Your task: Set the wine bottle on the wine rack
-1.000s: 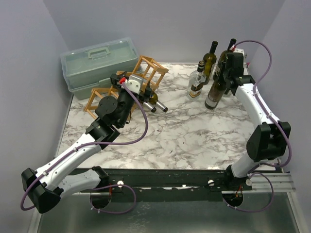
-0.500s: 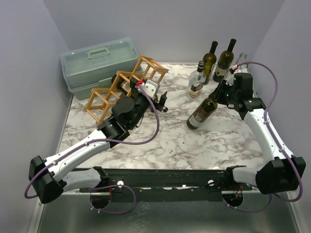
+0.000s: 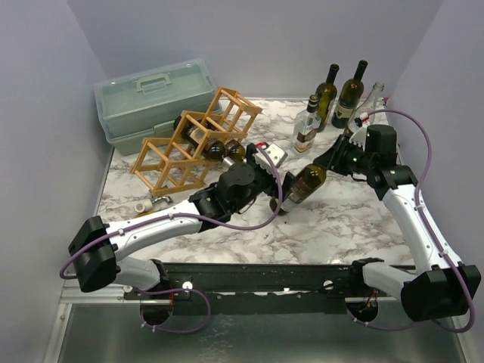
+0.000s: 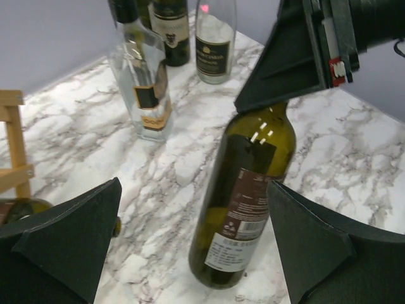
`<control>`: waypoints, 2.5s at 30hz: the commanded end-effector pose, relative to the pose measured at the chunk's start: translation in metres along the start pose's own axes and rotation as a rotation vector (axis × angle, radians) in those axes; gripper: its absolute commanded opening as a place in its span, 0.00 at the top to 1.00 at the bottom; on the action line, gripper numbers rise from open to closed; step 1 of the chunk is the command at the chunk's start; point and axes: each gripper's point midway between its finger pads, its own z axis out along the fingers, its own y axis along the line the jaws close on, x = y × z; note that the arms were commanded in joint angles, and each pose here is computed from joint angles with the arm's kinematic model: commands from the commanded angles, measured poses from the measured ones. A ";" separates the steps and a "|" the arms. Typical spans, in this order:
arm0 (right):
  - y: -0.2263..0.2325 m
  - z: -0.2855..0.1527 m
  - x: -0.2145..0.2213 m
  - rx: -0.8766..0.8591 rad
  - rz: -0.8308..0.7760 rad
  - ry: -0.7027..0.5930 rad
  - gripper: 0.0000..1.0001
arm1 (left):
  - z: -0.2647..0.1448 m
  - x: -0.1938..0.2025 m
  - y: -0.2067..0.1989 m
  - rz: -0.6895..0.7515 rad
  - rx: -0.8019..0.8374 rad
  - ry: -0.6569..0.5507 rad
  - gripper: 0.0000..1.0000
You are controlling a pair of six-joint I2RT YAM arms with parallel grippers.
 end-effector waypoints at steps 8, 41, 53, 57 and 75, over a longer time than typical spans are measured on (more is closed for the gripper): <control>0.037 -0.017 -0.009 -0.168 0.034 -0.057 0.99 | 0.011 0.033 -0.036 -0.051 0.006 0.077 0.02; 0.093 -0.067 -0.011 -0.382 0.067 -0.057 0.99 | 0.029 0.073 -0.034 0.284 -0.074 0.168 0.01; 0.099 -0.078 -0.001 -0.422 0.066 -0.043 0.99 | 0.028 0.072 -0.032 0.440 -0.037 0.194 0.62; 0.091 -0.075 0.008 -0.400 0.018 -0.016 0.99 | 0.023 0.064 -0.027 0.484 -0.044 0.180 0.99; 0.075 -0.101 0.002 -0.228 -0.217 -0.013 0.23 | 0.000 0.027 -0.029 0.670 -0.047 0.111 1.00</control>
